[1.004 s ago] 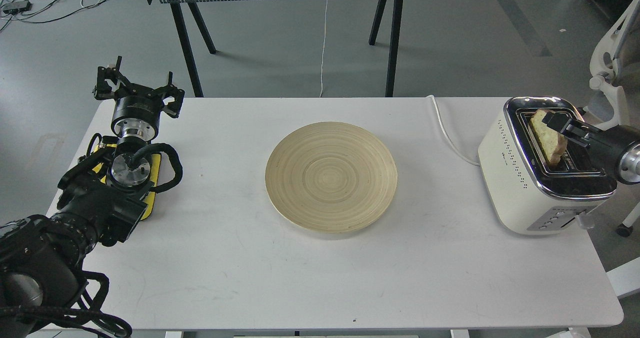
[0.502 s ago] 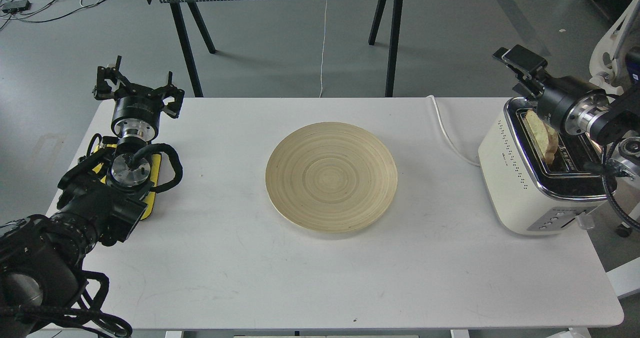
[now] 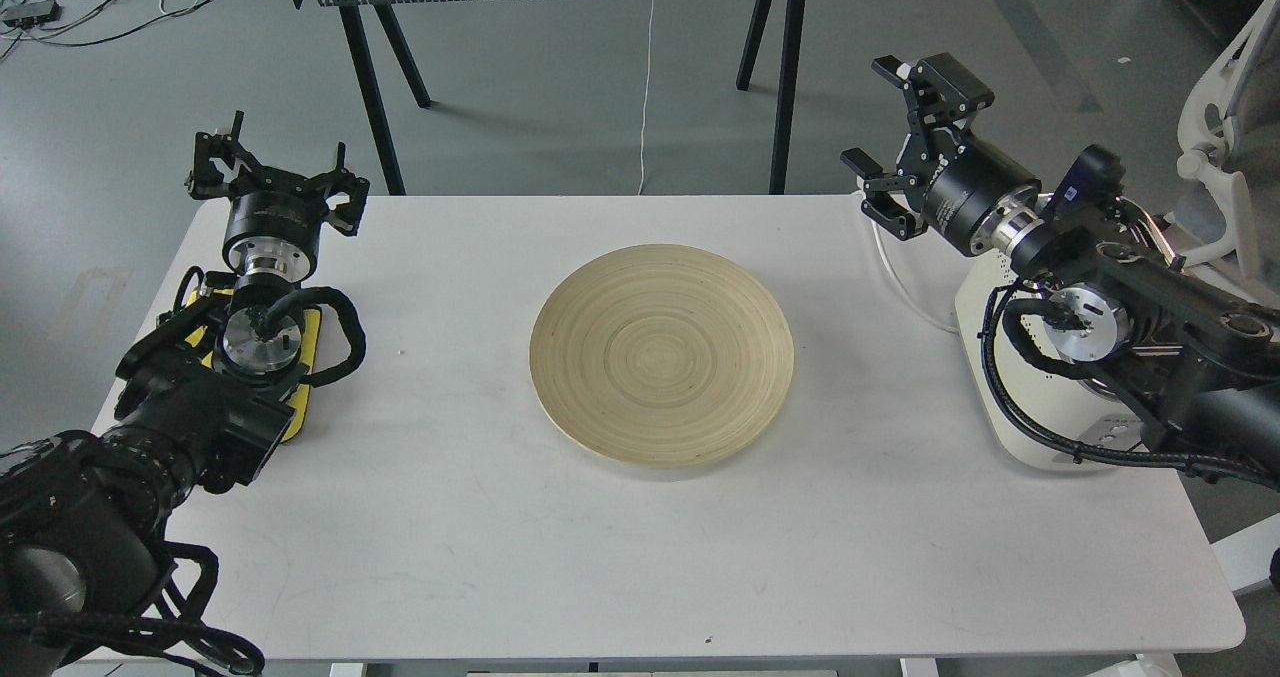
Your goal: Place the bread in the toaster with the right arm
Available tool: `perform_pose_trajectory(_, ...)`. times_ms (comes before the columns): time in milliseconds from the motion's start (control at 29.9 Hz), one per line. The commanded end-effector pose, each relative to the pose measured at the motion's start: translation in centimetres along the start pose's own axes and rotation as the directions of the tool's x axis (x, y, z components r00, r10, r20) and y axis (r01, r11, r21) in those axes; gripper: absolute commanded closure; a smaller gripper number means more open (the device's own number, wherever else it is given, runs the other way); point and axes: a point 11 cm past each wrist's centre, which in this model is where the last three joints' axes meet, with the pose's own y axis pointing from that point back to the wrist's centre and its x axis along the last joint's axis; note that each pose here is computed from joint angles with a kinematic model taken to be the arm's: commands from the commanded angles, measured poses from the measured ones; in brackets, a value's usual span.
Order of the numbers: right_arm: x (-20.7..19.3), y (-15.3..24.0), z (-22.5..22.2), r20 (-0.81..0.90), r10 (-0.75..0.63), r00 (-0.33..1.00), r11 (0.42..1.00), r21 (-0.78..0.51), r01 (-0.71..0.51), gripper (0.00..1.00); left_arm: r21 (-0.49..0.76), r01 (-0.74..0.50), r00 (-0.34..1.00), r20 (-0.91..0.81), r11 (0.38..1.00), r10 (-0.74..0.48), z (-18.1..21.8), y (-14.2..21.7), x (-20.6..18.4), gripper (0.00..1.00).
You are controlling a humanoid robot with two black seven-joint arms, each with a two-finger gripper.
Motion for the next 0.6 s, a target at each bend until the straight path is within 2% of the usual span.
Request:
perform_pose_trajectory(0,0.3,0.0,2.3,0.197,-0.009,0.98,0.998,0.062,-0.003,0.01,0.0,0.0,1.0,0.0,1.0,0.0,0.0,0.0,0.0,0.0)
perform_pose_trajectory(67,0.3,0.0,3.3,0.265,-0.021,0.964,0.996,0.088,-0.003,0.01,0.0,0.0,1.0,0.0,1.0,0.0,0.0,0.0,0.0,0.0)
perform_pose_trajectory(301,3.7,1.1,4.0,0.331,0.105,0.938,0.982,0.112,-0.15,0.01,0.0,0.0,1.0,0.0,1.0,0.0,0.0,0.0,0.0,0.0)
perform_pose_trajectory(569,4.1,1.5,4.3,0.337,0.121,0.934,0.98,0.109,-0.166,0.01,0.0,0.0,1.0,0.0,1.0,0.0,0.0,0.0,0.0,0.0)
